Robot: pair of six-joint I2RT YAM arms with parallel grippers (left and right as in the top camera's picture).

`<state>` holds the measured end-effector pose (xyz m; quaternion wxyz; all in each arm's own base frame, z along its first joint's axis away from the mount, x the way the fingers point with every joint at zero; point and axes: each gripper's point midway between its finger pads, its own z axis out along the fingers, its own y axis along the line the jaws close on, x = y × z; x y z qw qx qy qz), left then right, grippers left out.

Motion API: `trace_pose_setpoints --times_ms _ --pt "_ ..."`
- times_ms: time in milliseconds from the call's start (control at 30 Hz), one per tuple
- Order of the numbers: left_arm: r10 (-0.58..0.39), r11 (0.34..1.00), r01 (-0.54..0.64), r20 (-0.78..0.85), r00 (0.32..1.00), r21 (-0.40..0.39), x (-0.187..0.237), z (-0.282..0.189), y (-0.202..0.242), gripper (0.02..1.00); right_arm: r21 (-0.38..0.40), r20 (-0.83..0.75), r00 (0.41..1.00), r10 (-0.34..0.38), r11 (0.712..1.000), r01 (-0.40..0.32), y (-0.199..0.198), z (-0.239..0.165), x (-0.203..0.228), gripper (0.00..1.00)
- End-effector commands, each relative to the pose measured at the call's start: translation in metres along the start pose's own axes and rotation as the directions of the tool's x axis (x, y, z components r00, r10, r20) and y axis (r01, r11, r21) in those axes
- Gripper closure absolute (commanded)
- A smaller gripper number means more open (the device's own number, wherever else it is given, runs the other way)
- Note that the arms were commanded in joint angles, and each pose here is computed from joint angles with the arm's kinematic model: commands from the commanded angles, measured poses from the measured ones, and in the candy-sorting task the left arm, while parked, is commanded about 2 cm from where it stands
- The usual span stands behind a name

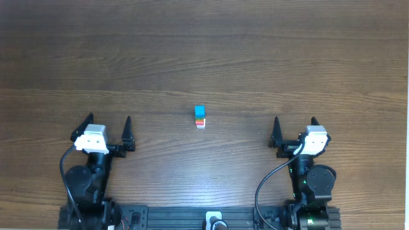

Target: Stack Cubes

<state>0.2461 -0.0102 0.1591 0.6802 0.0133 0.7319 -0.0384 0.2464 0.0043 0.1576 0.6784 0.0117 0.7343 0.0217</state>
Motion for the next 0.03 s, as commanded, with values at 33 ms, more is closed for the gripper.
trace_pose_setpoints --times_ms 33 --pt "-0.011 1.000 0.011 -0.005 1.000 0.014 0.0026 0.0004 -0.0027 0.018 -0.015 -0.003 1.000 -0.005 1.000 0.005 0.0029 0.0002 0.0026 0.007"
